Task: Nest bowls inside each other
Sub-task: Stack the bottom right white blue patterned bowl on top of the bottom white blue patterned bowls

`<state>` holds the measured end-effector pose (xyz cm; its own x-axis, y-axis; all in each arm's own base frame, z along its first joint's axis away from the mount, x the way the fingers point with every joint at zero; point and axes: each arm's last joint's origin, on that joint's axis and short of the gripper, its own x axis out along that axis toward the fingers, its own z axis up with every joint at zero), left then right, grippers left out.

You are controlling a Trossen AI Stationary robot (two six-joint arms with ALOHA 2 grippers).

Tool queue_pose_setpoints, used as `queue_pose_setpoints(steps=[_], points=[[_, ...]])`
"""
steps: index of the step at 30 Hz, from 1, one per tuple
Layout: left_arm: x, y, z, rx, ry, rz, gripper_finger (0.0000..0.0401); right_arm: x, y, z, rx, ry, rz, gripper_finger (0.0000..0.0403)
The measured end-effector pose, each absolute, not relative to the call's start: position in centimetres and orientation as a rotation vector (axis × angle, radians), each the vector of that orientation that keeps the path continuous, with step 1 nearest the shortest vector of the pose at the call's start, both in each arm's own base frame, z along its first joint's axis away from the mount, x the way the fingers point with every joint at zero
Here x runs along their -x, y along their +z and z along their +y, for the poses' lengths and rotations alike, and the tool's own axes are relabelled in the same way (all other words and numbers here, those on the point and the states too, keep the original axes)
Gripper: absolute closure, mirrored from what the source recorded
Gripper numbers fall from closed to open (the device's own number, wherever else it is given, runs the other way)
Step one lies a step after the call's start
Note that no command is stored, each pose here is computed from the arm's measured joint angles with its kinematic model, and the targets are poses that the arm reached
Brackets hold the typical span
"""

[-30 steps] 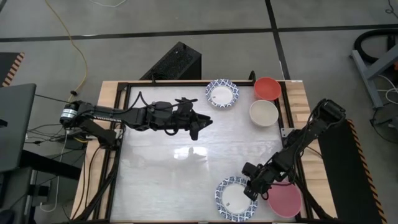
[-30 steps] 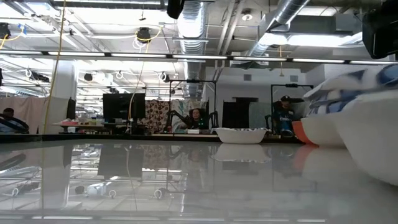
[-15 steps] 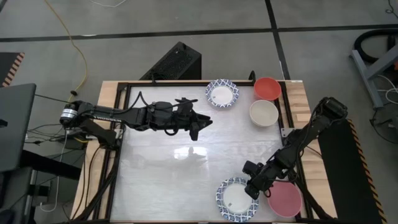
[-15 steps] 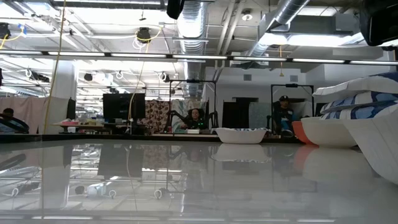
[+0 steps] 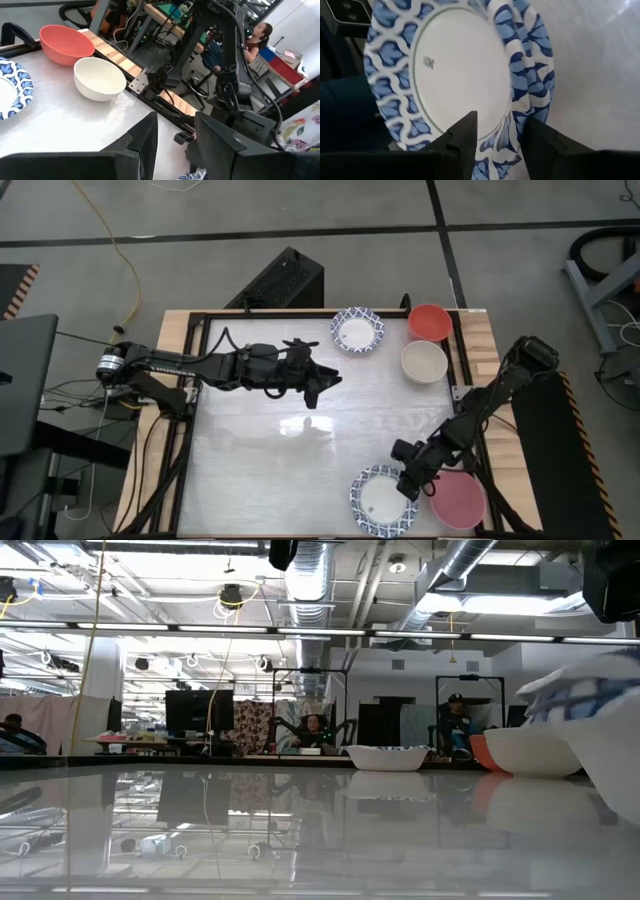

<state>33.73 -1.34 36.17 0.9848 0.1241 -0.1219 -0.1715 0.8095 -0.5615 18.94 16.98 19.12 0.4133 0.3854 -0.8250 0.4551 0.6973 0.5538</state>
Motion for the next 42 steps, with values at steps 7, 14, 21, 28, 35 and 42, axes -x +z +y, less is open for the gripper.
queue_pose_setpoints(steps=[7, 14, 21, 28, 35, 42], points=[[-33.7, 36.2, -1.3, 0.607, 0.159, 0.080, 0.0282, -19.3, 19.1, 16.6, -0.861, -0.015, 1.223, 0.0241], [-33.7, 36.2, -1.3, 0.563, 0.165, 0.081, 0.0282, -19.8, 19.2, 16.0, -0.870, 0.028, 1.267, 0.0241], [-33.7, 36.2, -1.3, 0.547, 0.165, 0.082, 0.0282, -20.4, 19.2, 15.0, -0.880, 0.089, 1.317, 0.0241], [-33.7, 36.2, -1.3, 0.537, 0.166, 0.083, 0.0282, -21.1, 19.3, 14.0, -0.929, 0.136, 1.360, 0.0241], [-33.7, 36.2, -1.3, 0.525, 0.166, 0.084, 0.0282, -21.6, 19.3, 13.2, -0.927, 0.132, 1.339, 0.0241], [-33.7, 36.2, -1.3, 0.525, 0.165, 0.084, 0.0282, -21.3, 19.1, 12.9, -0.905, 0.100, 1.379, 0.0241]])
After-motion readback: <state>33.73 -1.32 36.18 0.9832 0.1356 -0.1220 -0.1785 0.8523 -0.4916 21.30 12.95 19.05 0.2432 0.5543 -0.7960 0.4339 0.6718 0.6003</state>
